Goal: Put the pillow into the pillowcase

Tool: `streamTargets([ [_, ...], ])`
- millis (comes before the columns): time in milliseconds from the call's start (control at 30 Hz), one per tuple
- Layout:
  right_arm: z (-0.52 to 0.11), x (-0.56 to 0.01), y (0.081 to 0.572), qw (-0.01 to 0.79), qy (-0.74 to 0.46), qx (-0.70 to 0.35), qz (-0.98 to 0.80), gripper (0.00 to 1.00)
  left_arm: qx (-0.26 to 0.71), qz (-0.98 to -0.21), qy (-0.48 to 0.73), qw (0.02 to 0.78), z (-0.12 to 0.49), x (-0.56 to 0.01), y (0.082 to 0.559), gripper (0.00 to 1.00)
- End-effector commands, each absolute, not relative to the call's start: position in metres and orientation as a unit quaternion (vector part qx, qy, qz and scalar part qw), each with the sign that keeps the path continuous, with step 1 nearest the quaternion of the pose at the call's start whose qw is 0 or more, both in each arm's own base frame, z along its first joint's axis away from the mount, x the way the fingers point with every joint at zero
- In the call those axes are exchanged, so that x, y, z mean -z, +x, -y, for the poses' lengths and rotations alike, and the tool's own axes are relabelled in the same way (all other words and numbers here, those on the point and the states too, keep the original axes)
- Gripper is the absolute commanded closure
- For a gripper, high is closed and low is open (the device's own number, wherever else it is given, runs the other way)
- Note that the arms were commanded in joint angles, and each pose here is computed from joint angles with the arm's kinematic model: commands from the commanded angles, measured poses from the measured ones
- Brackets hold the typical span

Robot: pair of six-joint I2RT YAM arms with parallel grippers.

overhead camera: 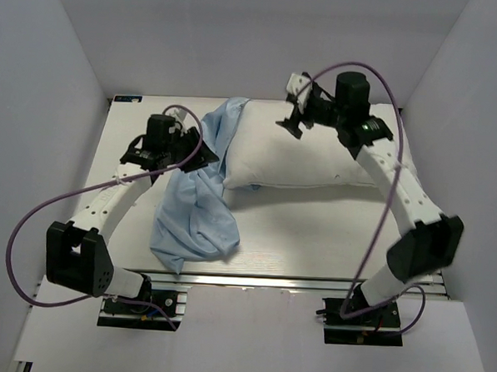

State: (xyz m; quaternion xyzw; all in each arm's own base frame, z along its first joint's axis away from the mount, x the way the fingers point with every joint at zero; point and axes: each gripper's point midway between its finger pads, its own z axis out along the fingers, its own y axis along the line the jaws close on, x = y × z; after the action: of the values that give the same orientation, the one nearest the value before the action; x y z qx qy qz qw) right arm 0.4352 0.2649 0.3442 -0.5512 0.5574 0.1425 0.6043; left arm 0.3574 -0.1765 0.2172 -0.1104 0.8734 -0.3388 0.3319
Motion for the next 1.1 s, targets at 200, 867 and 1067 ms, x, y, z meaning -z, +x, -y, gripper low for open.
streamTargets([
  [200,-0.291,-0.253,0.305,0.525,-0.721,-0.151,-0.426,0.11,0.298,-0.891,-0.134,0.314,0.187,-0.155,0.349,0.46],
  [867,-0.324,-0.183,0.390,0.560,-0.678,0.004,-0.476,0.48,0.255,-0.909,-0.123,0.305,0.192,-0.115,0.397,0.47],
  [1067,-0.321,-0.211,0.416,0.561,-0.602,-0.062,-0.564,0.93,0.240,-0.914,-0.117,0.304,0.185,-0.113,0.390,0.47],
])
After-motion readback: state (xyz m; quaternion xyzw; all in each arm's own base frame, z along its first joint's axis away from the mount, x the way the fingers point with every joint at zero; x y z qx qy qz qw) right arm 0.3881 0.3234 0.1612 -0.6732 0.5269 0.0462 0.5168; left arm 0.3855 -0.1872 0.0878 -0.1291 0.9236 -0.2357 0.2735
